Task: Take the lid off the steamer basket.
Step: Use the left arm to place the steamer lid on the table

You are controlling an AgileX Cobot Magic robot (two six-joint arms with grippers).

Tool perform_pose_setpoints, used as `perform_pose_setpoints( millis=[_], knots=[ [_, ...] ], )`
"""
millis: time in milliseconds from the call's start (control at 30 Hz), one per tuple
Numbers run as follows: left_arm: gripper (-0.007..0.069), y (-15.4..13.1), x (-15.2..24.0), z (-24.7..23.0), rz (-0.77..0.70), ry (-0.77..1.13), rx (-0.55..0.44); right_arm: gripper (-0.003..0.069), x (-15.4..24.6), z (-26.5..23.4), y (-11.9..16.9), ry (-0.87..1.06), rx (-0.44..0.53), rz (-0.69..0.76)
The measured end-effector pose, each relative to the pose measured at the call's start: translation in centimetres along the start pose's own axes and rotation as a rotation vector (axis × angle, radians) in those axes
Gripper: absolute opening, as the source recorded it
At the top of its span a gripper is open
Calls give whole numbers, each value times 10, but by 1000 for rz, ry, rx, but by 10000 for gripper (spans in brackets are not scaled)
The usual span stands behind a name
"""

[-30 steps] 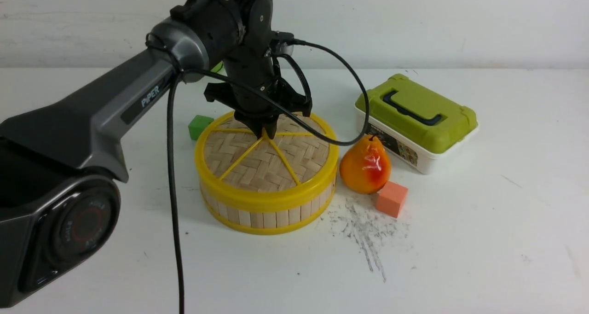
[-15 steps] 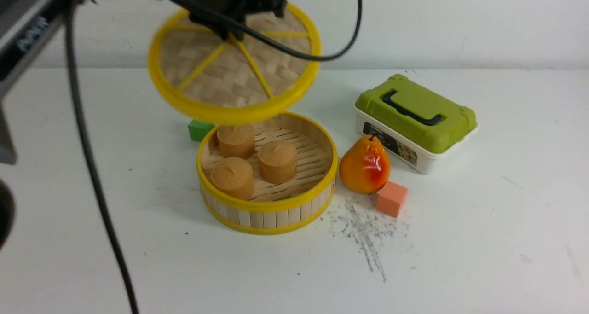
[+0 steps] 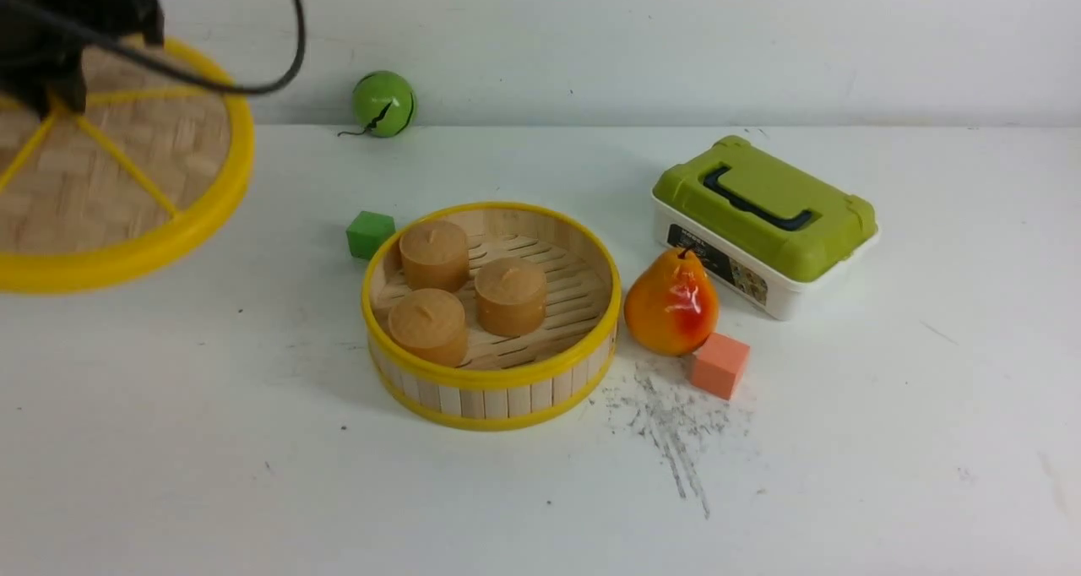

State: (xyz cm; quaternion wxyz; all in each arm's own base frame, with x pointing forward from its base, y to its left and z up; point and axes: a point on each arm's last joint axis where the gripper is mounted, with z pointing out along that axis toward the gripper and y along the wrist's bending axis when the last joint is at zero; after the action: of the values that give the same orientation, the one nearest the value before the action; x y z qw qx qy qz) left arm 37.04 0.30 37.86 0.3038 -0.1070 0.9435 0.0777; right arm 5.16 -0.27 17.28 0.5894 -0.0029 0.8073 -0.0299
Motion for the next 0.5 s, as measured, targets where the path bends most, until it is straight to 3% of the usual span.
perform_pose_setpoints(
  millis=[167, 333, 500],
  knots=[
    [104, -6, 40, 71, -49, 49, 62, 240, 0, 0, 0, 0, 0, 0],
    [104, -19, 53, 115, -86, 75, 117, 240, 0, 0, 0, 0, 0, 0],
    [104, -26, 63, 147, -96, 126, 112, 240, 0, 0, 0, 0, 0, 0]
  ],
)
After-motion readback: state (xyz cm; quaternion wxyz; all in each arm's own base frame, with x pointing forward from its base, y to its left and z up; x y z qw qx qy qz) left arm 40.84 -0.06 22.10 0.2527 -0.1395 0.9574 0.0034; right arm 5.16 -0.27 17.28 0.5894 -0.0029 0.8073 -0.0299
